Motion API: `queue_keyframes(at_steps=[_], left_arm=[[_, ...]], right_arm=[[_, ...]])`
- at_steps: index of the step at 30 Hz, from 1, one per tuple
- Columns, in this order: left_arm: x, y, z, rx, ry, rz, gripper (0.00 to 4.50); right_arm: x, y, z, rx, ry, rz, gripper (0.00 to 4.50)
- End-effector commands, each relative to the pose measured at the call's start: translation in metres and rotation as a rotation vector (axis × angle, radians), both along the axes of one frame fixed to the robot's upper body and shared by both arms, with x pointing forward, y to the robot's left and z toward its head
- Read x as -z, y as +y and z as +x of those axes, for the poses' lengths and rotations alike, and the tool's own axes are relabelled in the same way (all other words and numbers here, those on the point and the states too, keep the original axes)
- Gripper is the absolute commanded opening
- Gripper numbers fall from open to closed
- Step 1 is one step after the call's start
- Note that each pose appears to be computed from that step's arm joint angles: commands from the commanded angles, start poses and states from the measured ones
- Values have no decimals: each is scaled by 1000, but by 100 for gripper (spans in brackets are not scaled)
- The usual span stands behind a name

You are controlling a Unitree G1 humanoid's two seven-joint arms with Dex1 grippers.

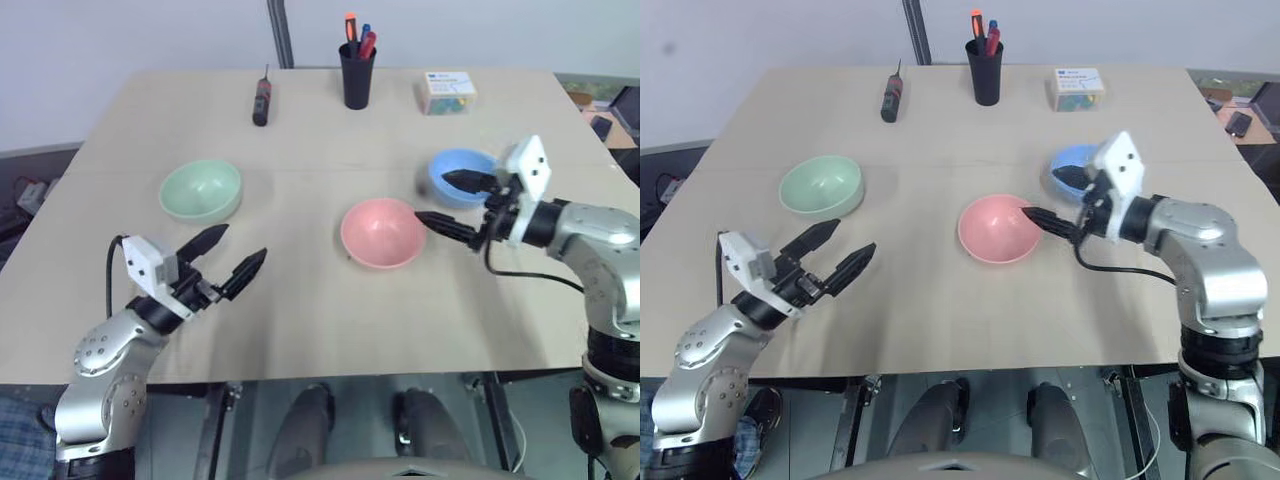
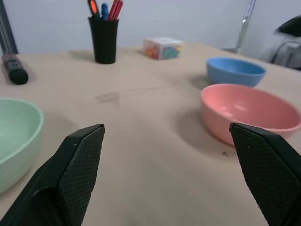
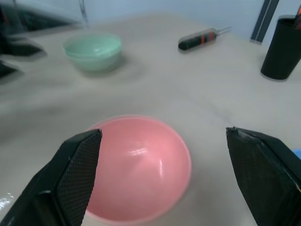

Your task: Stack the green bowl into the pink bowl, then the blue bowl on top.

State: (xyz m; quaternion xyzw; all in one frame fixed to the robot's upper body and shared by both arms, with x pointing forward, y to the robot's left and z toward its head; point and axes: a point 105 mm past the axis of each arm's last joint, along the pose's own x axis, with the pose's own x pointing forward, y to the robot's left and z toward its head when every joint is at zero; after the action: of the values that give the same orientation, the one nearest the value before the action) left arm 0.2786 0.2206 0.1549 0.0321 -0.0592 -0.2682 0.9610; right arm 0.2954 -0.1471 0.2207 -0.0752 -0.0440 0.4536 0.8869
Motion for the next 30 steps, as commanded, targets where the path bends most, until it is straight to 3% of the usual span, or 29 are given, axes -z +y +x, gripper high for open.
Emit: queue_keyframes(at_steps=[1, 5, 11, 22, 30], left_arm=[[-5, 2, 11, -58, 8, 59, 450], [-20, 7, 26, -132, -17, 94, 450], [-38, 28, 39, -246, -53, 169, 450], [-28, 80, 58, -416, 85, 331, 450], [-9, 74, 83, -319, 153, 475, 450]], right_arm=[[0, -23, -18, -41, -72, 21, 444], [16, -49, -30, -54, -52, 96, 444], [26, -58, -38, -74, -92, 91, 444], [22, -48, -38, -134, -147, 74, 444], [19, -39, -34, -151, -164, 71, 444]])
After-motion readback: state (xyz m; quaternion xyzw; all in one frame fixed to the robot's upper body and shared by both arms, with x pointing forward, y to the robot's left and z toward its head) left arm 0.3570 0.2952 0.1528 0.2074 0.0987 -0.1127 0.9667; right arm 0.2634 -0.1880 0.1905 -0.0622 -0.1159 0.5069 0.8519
